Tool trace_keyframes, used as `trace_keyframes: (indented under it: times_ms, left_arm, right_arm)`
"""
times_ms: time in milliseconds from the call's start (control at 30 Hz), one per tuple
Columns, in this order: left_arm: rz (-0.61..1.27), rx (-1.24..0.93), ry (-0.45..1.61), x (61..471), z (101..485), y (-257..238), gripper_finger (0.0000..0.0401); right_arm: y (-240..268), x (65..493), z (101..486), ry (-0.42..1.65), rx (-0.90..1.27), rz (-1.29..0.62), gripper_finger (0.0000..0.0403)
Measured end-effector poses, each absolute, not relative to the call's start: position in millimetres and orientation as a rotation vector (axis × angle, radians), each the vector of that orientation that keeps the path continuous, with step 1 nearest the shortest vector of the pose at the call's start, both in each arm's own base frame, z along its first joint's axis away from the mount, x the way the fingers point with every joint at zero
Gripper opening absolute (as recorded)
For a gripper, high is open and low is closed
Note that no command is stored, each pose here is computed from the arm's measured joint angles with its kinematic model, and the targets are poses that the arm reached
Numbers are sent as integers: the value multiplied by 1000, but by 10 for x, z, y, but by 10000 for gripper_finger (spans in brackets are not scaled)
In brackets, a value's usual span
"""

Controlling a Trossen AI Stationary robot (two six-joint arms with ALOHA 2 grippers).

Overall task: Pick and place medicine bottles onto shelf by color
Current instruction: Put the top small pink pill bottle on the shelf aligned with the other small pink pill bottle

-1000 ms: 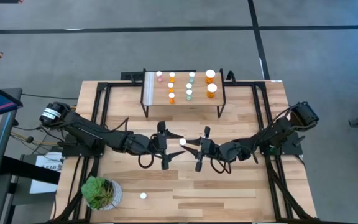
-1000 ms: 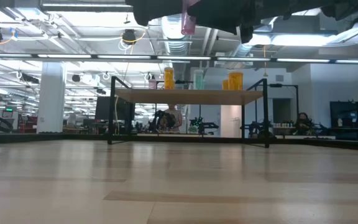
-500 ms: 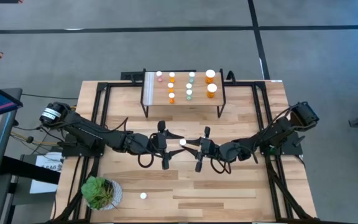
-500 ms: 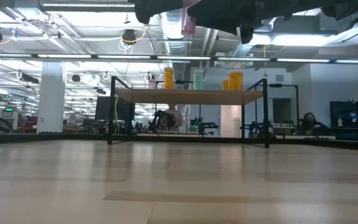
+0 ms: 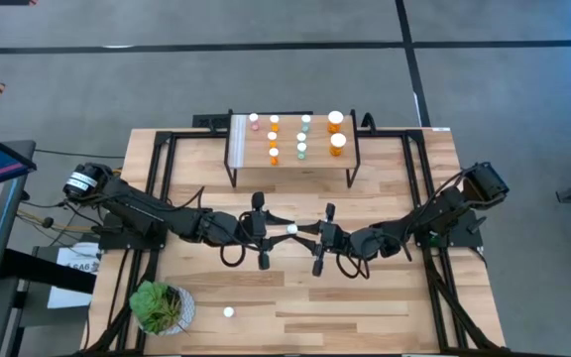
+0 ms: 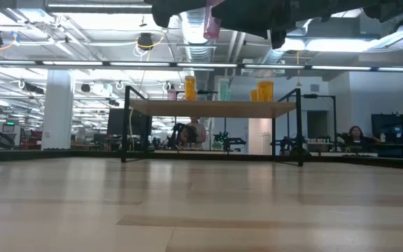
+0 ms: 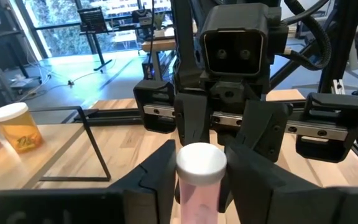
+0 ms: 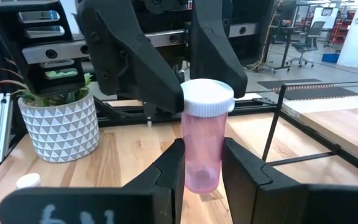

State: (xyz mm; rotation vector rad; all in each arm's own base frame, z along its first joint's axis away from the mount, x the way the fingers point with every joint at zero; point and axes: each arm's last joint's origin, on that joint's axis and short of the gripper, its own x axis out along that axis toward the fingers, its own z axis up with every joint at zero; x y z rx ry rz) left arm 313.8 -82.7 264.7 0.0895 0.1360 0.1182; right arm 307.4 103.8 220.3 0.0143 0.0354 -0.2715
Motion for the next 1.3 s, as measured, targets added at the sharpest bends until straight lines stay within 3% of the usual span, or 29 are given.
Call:
trace_keyframes:
  times_ms: [500,900,1067,1300]
  left_arm:
    - [120,92,146,3134,2639,-828,102]
    - [181,107,152,3075,2701,-793,101]
    - [291,162,147,2926,2874,-715,101]
    - [594,237,117,2606,3239,-371,101]
  right_arm:
    - [1064,3069,2196,43,1,-241,113]
    - [1117,3047,2177,62,-5,-224,254]
    - [1117,3047,2170,68,-4,-225,271]
    - [1116,3047,2170,68,-4,-226,271]
